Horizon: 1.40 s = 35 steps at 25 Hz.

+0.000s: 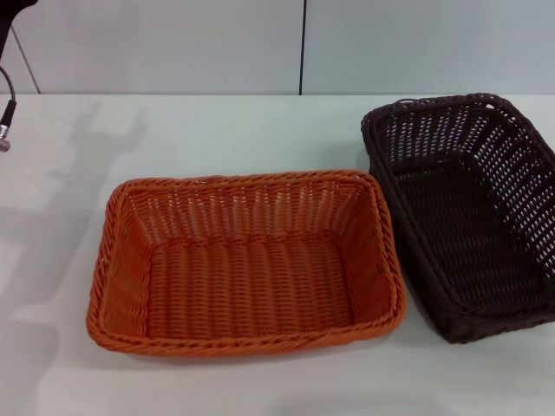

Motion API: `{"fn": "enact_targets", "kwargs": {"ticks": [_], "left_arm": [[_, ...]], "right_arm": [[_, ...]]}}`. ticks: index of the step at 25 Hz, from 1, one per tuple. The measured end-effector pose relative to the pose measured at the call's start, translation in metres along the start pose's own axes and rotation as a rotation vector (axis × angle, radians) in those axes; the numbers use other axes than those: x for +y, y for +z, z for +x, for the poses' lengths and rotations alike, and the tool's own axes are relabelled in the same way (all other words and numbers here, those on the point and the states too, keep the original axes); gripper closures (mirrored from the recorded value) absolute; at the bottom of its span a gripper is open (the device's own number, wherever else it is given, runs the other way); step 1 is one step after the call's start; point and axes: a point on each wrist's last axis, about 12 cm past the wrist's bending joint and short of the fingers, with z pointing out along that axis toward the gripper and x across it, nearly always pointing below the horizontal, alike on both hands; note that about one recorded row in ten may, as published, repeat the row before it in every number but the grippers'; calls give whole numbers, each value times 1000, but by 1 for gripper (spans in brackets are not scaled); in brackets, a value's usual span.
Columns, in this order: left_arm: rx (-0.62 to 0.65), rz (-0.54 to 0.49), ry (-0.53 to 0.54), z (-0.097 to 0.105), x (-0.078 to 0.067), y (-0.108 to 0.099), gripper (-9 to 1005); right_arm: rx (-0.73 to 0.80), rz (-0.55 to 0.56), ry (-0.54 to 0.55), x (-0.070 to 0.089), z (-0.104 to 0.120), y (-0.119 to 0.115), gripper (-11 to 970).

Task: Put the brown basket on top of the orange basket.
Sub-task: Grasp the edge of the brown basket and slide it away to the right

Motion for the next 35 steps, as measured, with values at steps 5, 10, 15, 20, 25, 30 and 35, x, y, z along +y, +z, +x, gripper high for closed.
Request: {"fn": "enact_targets", "kwargs": {"ticks": [5,10,15,20,25,30,35], "left_arm": [[-3,-3,2,-1,1,0,159],[-6,-2,4,-2,2,0,159],[-6,-2,4,-2,2,1,159],[-6,-1,4,-2,1,1,159],[-6,-4,4,-2,2,0,159],[-8,-19,5,-3,6,-3,159],[-9,-26,6,-3,7,-3,159]], "right_arm": [[17,-2,10,-2,4,2,253],[56,-28,36,-7,11,11,253],[67,-39,45,-12,14,14,253],[71,-35,51,-15,16,15,253],[83,-19,41,-22,19,17,253],[68,-18,14,-21,17,14,253],[32,-14,16,-25,17,7,253]]}}
